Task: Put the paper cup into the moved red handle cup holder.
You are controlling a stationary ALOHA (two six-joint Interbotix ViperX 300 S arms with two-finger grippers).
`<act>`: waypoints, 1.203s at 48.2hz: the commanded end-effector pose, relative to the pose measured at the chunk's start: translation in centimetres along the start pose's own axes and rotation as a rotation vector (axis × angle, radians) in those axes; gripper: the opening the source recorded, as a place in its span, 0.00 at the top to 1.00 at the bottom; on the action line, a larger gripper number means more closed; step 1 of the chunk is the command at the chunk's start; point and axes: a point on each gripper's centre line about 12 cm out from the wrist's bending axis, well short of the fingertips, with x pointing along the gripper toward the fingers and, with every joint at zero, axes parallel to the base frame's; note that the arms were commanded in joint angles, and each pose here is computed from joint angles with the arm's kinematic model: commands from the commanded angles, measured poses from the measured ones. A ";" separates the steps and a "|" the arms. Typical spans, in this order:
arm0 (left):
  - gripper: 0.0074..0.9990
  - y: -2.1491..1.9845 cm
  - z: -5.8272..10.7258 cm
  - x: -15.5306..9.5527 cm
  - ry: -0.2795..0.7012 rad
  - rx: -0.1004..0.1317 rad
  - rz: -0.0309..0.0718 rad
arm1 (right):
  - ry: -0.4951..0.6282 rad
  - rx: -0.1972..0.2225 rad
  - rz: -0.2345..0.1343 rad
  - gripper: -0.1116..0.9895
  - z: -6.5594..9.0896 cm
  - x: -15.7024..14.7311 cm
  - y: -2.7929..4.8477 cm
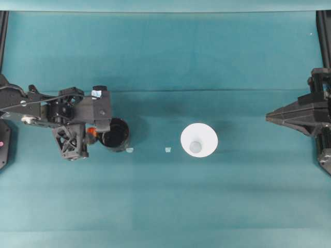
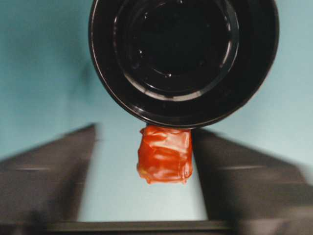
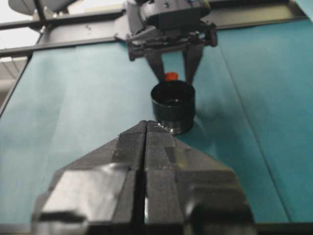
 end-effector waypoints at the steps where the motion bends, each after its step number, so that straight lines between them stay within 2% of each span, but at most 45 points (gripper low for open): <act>1: 0.65 -0.11 0.3 -0.2 -0.017 0.007 -0.001 | -0.011 0.012 0.000 1.00 0.6 0.1 0.04; 3: 0.72 -0.11 0.3 -0.2 -0.017 0.008 -0.001 | -0.009 0.012 0.000 1.00 0.6 0.1 0.04; 26: 0.72 -0.12 0.9 -0.5 -0.035 0.010 -0.001 | 0.000 0.011 -0.002 1.00 0.5 -0.1 0.01; 34: 0.72 -0.12 2.1 -1.3 -0.075 0.009 -0.001 | -0.001 0.013 -0.004 1.00 0.6 -0.1 -0.02; 41: 0.72 -0.11 4.4 -4.6 -0.190 0.005 -0.001 | -0.005 0.013 -0.005 1.00 0.7 -0.2 -0.03; 46: 0.72 -0.07 5.6 -7.6 -0.229 0.003 0.000 | -0.007 0.013 -0.006 1.00 0.7 -0.2 -0.06; 52: 0.72 -0.04 6.1 -11.0 -0.204 0.002 0.003 | -0.012 0.014 -0.010 1.00 0.7 -0.3 -0.14; 58: 0.72 0.01 6.2 -13.2 -0.178 0.001 0.005 | -0.011 0.013 -0.016 1.00 0.7 -0.3 -0.26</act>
